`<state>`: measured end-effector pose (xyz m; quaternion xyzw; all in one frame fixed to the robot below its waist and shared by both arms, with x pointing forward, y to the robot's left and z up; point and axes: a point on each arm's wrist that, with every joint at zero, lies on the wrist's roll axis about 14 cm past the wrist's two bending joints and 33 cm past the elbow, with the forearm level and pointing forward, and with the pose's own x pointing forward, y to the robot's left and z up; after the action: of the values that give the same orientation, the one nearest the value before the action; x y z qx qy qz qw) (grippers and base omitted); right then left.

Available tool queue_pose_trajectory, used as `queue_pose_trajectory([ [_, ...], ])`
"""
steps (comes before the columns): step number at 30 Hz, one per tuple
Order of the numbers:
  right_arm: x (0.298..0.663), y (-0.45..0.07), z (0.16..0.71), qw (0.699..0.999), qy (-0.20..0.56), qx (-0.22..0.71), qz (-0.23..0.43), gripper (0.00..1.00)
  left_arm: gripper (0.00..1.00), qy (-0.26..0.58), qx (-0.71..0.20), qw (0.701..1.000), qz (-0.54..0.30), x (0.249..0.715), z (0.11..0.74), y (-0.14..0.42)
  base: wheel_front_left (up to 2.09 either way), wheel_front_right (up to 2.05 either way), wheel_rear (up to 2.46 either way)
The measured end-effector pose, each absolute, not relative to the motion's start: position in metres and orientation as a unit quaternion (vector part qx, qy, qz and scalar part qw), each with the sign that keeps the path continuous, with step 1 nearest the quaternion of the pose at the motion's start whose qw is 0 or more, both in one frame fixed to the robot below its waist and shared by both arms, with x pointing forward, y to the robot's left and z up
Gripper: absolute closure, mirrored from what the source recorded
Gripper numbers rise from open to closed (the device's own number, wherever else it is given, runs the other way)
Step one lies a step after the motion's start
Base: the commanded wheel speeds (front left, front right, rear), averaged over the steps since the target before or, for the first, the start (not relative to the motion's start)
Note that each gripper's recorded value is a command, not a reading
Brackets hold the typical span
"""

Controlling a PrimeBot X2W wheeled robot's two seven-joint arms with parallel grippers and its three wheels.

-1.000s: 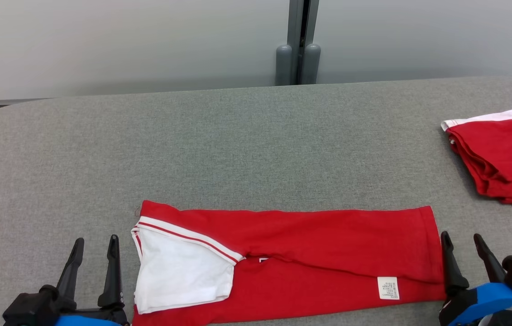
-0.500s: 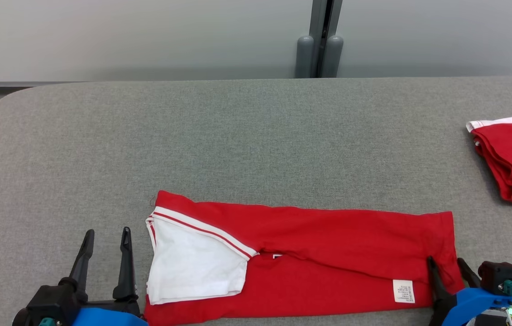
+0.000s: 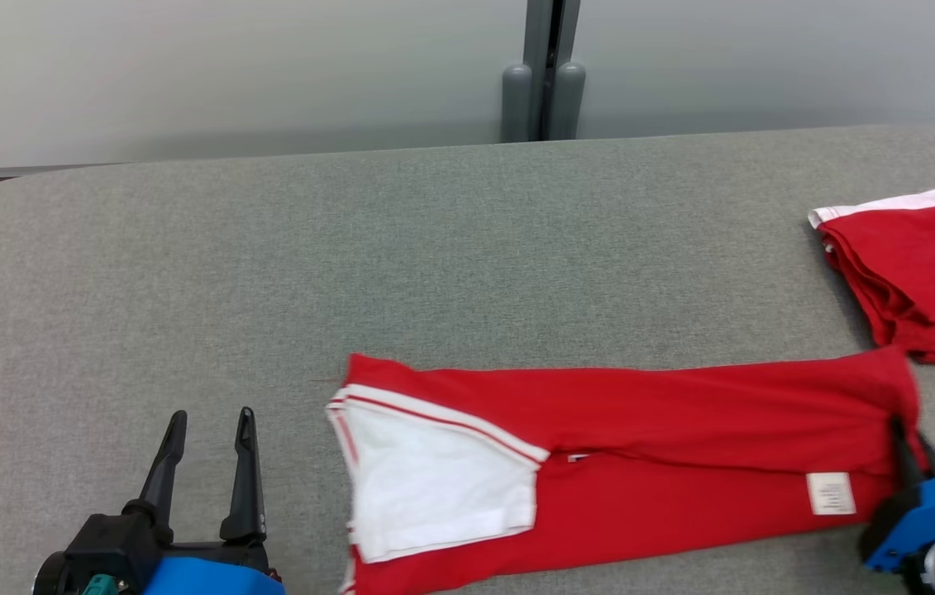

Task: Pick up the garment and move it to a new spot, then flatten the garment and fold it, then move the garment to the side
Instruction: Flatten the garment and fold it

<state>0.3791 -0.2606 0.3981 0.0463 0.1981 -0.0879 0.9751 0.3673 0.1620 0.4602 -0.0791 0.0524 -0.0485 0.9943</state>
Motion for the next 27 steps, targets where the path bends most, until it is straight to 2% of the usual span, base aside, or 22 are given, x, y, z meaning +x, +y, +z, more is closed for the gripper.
queue_pose_trajectory([
  [5, 0.369, -0.301, 0.417, 0.973, 0.178, 0.043, -0.139, 1.00, 0.00, 0.053, -0.080, 0.994, -0.061, 0.370, 0.461, 0.154, 0.00, 0.00, 0.00],
  [10, 0.379, -0.289, 0.438, 0.978, 0.148, 0.075, -0.125, 1.00, 0.00, 0.058, -0.074, 0.993, -0.066, 0.368, 0.458, 0.151, 0.00, 0.00, 0.00],
  [19, 0.401, -0.168, 0.474, 0.979, 0.111, 0.164, 0.046, 1.00, 0.00, 0.051, -0.065, 0.995, -0.053, 0.357, 0.463, 0.161, 0.00, 0.00, 0.00],
  [25, 0.389, -0.061, 0.479, 0.936, 0.127, 0.270, 0.187, 1.00, 0.00, 0.044, -0.065, 0.996, -0.034, 0.348, 0.468, 0.172, 0.00, 0.00, 0.00],
  [27, 0.388, -0.039, 0.481, 0.926, 0.128, 0.282, 0.215, 1.00, 0.00, 0.043, -0.066, 0.996, -0.030, 0.346, 0.469, 0.175, 0.00, 0.00, 0.00],
])
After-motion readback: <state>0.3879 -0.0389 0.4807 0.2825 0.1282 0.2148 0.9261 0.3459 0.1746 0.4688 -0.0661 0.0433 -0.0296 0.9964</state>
